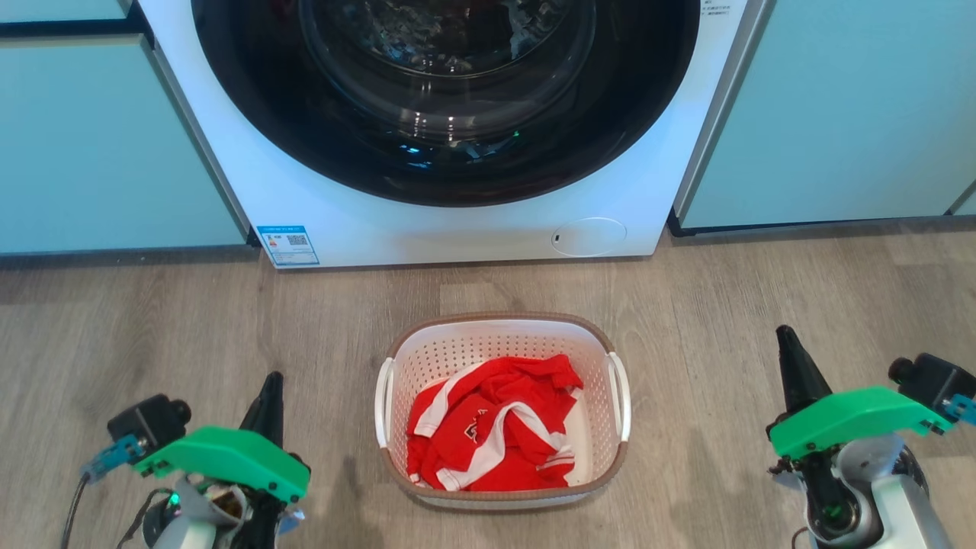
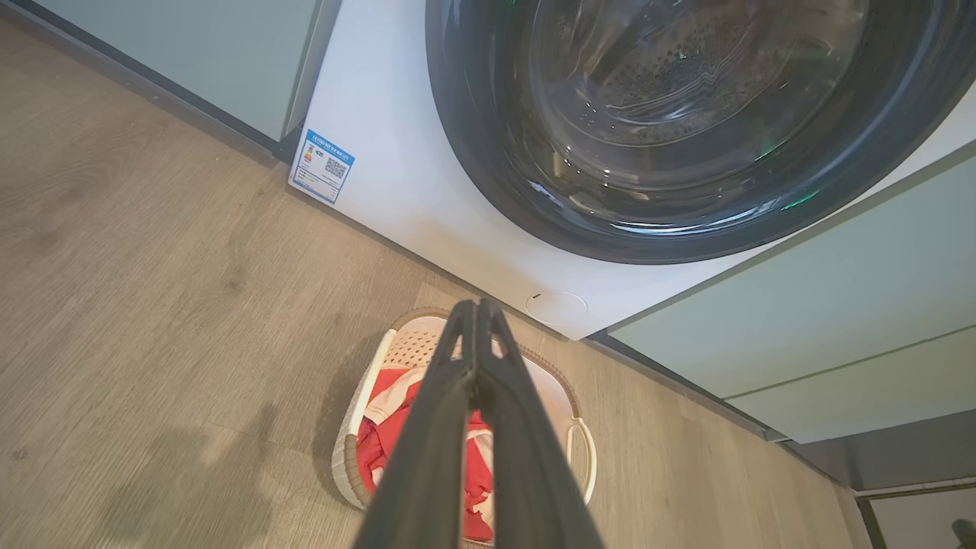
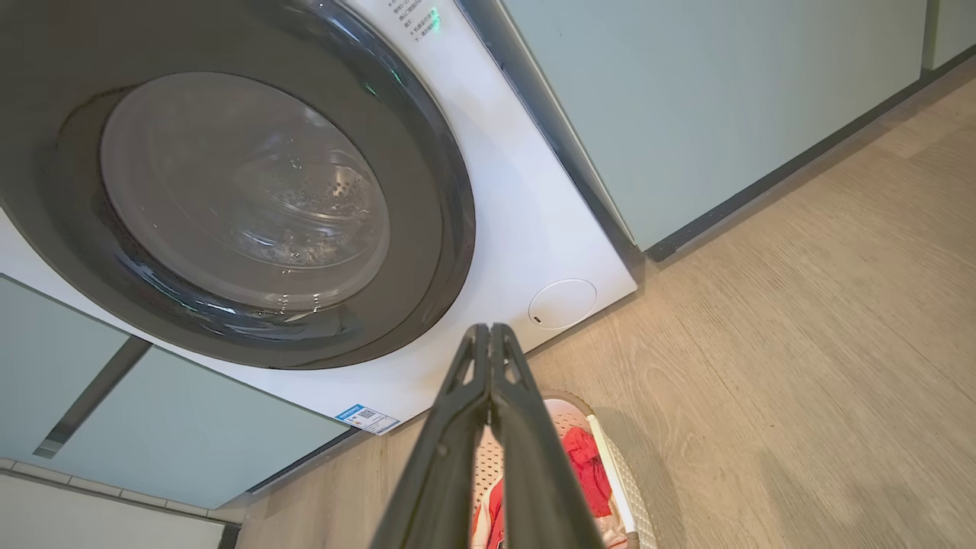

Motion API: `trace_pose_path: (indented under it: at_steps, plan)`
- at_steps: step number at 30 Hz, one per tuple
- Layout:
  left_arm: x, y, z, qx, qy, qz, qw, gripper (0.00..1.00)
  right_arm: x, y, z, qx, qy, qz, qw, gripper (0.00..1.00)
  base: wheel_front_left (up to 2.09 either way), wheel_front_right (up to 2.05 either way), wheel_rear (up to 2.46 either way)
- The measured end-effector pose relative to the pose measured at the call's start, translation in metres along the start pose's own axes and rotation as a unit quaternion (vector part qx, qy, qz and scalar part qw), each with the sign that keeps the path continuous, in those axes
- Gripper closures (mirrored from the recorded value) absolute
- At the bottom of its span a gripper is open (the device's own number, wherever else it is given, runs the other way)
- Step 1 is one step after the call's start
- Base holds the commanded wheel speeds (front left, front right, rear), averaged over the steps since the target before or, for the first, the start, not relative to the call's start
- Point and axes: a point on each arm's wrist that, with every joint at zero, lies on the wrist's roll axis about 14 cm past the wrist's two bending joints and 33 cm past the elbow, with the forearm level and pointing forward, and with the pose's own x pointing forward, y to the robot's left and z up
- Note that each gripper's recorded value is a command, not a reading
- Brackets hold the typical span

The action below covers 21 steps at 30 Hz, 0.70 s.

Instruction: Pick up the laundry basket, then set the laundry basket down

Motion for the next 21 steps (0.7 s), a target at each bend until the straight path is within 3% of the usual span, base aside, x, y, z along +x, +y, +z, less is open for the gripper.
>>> trace_pose_path:
  at_steps: [21]
  plan:
    - [0.0007, 0.0033, 0.0057, -0.123, 0.000, -0.005, 0.992, 1.00, -0.0007, -0.0052, 0.0043, 0.114, -0.006, -0.008, 0.993, 1.00, 0.00, 0.00, 0.00]
